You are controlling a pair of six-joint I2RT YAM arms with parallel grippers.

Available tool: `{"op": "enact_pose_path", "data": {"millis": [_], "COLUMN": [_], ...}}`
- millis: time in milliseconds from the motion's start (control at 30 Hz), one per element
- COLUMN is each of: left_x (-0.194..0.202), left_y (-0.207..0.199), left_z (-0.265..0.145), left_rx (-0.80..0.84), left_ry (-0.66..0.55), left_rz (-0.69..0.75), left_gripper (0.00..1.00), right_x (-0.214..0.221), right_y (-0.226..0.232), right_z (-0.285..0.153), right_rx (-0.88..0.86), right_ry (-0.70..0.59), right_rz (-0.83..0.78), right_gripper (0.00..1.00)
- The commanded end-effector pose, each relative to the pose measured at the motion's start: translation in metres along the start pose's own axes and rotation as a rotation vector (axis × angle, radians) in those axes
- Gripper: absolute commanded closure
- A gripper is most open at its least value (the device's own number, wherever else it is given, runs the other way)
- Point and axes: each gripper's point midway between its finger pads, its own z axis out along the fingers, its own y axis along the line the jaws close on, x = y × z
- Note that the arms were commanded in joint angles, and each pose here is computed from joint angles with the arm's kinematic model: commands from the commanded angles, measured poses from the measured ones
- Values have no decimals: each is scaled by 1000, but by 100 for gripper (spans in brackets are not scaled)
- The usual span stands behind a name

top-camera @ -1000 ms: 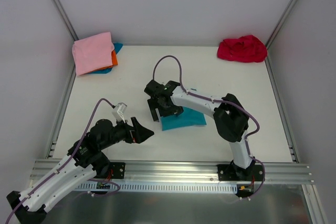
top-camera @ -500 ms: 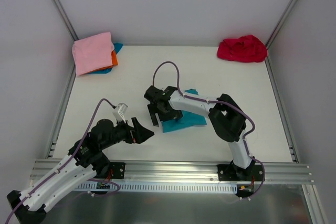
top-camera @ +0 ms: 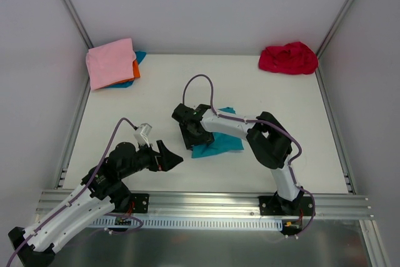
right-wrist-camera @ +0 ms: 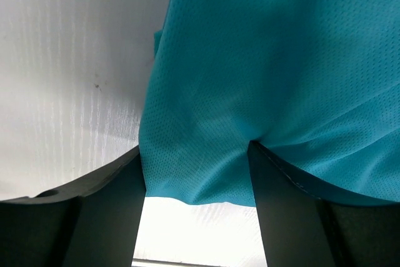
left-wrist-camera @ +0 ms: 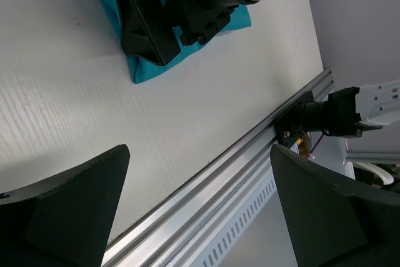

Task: Fold and stack the t-shirts
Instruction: Put the neatly folded tshirt into the corner of the board with the left arm

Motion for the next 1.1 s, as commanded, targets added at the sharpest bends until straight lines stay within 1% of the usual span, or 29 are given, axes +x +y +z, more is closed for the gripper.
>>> {"op": "enact_pose_path", "data": {"millis": [0,267,333,367,400,433,533,733,833,1000,1067], "left_x": [0,2,2,2,3,3,3,5,5,7,4], "left_y": [4,8,8,8,10,10,11,15,18,37,37], "left_z": [2,2,2,2,2,2,1,2,5,22,35], "left_rx": [-13,-24,-23,-21,-26,-28,-32,-40,-51,-115,-109], "left_ry": [-9,-7,-13,-14,-14,-14,-14,-16,-22,-44,-63], "left_rz": [16,14,13,13,11,11,10,8,-1,-53,-69], "left_gripper": [1,1,1,1,1,1,1,1,1,1,1], "right_x": [6,11,12,13,14,15,16,19,19,16,14], "right_y": [4,4,4,3,4,4,4,1,0,-3,-4], "right_z": [14,22,23,25,26,27,31,35,33,22,14], "right_rx": [2,14,15,17,15,15,17,28,29,27,19], "right_ry": [19,37,41,45,46,51,56,63,59,41,28], "right_rz": [23,20,21,22,19,22,21,21,20,21,25], "right_gripper": [34,31,33,40,45,55,71,87,92,96,96]}}
